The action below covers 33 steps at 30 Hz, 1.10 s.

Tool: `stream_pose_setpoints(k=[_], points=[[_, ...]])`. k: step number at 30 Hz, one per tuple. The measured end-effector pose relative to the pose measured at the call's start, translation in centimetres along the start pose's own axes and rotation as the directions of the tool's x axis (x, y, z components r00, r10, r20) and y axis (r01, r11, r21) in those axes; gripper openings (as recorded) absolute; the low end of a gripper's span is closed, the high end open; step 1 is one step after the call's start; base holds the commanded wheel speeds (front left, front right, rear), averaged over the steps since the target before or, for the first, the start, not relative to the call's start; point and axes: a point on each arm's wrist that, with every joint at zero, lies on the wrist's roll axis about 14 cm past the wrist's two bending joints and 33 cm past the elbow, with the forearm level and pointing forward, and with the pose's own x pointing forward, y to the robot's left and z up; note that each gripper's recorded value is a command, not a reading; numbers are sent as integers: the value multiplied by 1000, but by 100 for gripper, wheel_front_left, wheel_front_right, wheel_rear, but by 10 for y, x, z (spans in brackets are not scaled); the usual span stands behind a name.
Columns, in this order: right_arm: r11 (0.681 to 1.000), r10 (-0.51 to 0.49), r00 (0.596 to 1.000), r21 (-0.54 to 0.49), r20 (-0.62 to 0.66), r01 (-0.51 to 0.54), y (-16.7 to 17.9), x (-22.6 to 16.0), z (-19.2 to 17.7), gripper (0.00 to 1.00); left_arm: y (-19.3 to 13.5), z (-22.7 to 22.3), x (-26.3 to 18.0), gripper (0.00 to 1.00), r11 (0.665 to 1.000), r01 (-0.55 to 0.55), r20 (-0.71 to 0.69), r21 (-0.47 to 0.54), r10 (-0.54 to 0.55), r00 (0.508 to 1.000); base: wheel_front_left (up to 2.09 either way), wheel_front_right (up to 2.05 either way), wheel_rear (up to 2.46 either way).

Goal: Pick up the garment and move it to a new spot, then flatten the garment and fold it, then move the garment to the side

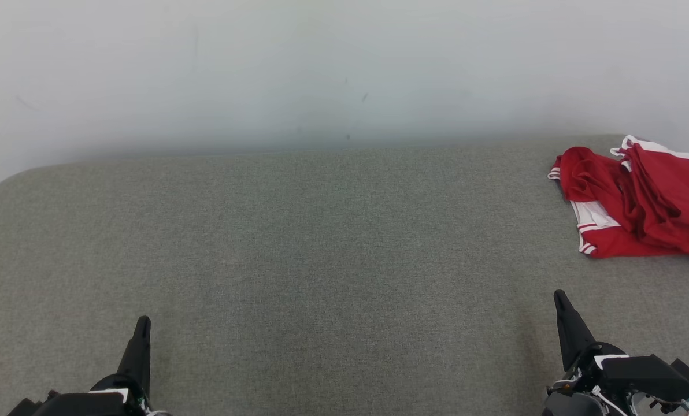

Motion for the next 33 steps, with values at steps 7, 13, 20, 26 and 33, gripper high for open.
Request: stream_pose_setpoints(k=[7, 13, 20, 26, 33], points=[[1000, 0, 1000, -1, 1, 0, 0, 0, 0, 0, 0, 0, 0, 0, 1000, 0, 0, 0, 0, 1000, 0, 0, 0], [1000, 0, 1000, 0, -1, 0, 0, 0, 0, 0, 0, 0, 0, 0, 1000, 0, 0, 0, 0, 1000, 0, 0, 0], [1000, 0, 1000, 2, 0, 0, 0, 0, 0, 0, 0, 0, 0, 0, 1000, 0, 0, 0, 0, 1000, 0, 0, 0], [1000, 0, 1000, 2, -1, 0, 0, 0, 0, 0, 0, 0, 0, 0, 1000, 0, 0, 0, 0, 1000, 0, 0, 0], [1000, 1, 1000, 2, -1, -1, 0, 0, 0, 0, 0, 0, 0, 0, 1000, 0, 0, 0, 0, 1000, 0, 0, 0]])
